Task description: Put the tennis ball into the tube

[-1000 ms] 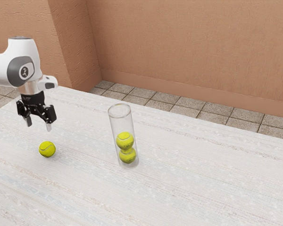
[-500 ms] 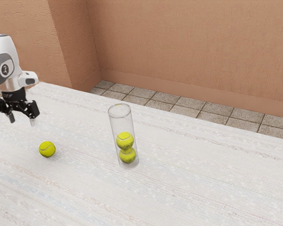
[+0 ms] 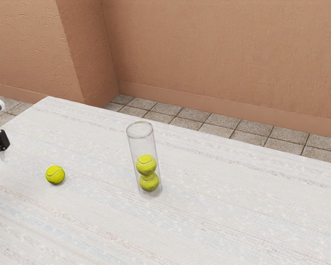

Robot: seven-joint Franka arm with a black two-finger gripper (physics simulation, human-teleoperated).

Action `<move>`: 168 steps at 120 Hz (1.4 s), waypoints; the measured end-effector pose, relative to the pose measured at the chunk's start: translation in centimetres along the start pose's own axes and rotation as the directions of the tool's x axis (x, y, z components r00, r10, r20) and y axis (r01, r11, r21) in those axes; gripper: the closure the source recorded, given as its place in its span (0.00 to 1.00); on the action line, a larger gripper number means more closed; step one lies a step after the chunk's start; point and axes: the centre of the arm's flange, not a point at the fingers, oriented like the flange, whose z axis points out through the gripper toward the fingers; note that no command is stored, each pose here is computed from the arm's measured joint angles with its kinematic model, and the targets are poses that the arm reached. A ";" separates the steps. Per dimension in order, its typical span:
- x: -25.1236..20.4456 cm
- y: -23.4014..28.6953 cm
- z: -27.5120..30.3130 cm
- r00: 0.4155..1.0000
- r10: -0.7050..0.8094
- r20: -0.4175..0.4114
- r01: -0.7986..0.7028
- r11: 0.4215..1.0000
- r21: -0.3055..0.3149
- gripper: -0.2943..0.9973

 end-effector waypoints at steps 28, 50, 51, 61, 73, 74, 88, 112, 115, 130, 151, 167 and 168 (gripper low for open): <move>2.5 22.2 1.6 0.918 0.395 -0.017 -0.395 0.918 0.028 0.23; 2.3 23.0 3.5 0.917 0.399 -0.031 -0.399 0.917 -0.001 0.23; 2.4 22.9 3.6 0.917 0.397 -0.031 -0.397 0.918 -0.002 0.23; 2.4 23.0 5.0 0.919 0.393 -0.023 -0.394 0.919 -0.013 0.23; 2.4 21.7 6.6 0.930 0.367 -0.020 -0.367 0.929 -0.034 0.23; 2.4 21.6 6.7 0.931 0.364 -0.021 -0.365 0.930 -0.035 0.23; 3.7 20.0 6.0 0.935 0.349 -0.065 -0.352 0.935 -0.041 0.23; 5.5 16.9 6.3 0.937 0.337 -0.092 -0.342 0.939 -0.038 0.23; 5.7 16.5 6.5 0.937 0.337 -0.091 -0.342 0.939 -0.037 0.23; 6.9 16.3 8.9 0.935 0.349 -0.068 -0.352 0.935 -0.046 0.23; 7.2 15.9 12.0 0.935 0.353 -0.040 -0.355 0.931 -0.085 0.23; 7.2 15.8 12.8 0.929 0.368 -0.041 -0.370 0.923 -0.104 0.23; 7.2 15.8 12.9 0.928 0.369 -0.040 -0.371 0.923 -0.104 0.23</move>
